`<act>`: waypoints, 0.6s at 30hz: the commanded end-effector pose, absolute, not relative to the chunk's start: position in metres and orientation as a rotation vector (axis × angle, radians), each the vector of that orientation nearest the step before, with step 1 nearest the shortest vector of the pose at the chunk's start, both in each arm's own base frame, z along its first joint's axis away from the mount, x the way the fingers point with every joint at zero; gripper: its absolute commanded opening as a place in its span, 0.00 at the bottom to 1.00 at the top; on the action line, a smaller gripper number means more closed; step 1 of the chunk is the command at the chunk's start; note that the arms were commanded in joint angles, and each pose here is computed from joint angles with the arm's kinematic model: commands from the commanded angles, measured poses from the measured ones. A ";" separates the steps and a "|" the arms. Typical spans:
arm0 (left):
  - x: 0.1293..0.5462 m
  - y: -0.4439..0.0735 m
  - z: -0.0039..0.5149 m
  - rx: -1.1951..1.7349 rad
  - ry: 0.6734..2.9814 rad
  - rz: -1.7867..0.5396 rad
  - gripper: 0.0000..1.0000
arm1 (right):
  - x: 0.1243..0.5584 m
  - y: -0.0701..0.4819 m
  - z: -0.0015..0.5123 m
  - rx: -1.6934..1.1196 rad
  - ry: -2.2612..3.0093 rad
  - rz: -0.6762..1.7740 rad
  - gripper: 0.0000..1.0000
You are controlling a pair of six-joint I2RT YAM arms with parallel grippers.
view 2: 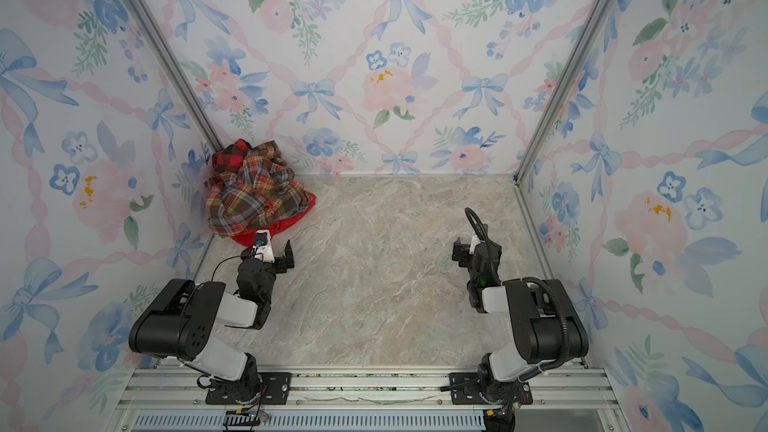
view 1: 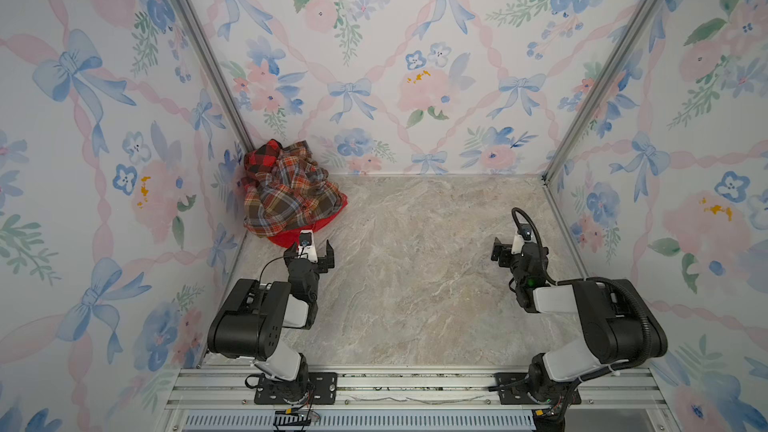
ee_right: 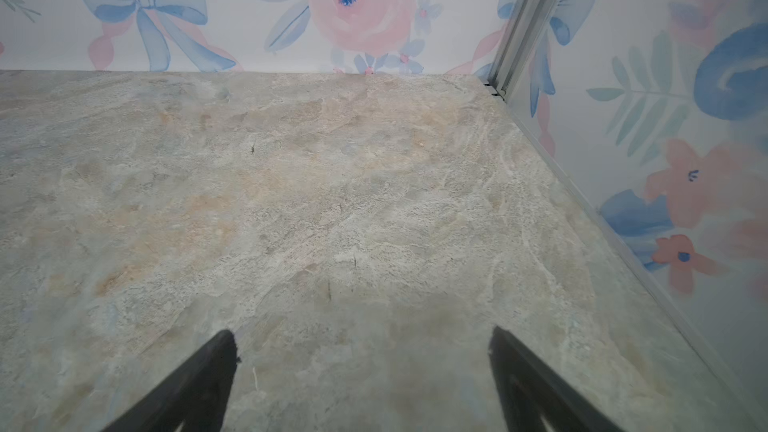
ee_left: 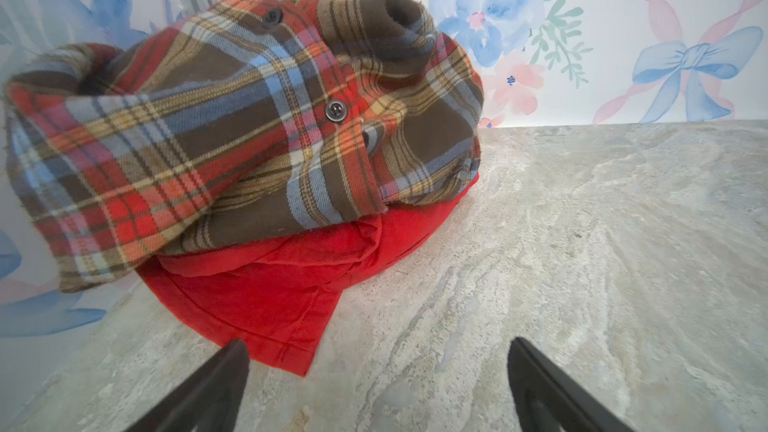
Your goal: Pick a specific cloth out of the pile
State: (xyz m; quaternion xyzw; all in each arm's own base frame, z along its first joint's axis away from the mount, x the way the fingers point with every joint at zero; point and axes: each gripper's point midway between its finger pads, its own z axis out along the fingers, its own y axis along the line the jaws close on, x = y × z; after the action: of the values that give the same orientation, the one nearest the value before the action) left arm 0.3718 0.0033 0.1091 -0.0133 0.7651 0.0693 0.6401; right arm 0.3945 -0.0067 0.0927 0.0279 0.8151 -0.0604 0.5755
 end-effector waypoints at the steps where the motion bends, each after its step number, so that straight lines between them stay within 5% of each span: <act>1: 0.374 0.002 0.109 -0.009 1.748 0.148 0.98 | 0.399 -0.004 0.099 0.060 1.896 -0.128 0.97; 18: 0.377 0.005 0.107 -0.013 1.765 0.089 0.98 | 0.399 -0.004 0.098 0.061 1.900 -0.119 0.97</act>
State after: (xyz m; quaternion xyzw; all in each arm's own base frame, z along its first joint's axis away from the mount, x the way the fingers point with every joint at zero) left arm 0.3737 0.0062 0.1021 -0.0030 0.7759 0.0484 0.6289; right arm 0.3946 -0.0057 0.0925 0.0262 0.8154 -0.0574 0.5754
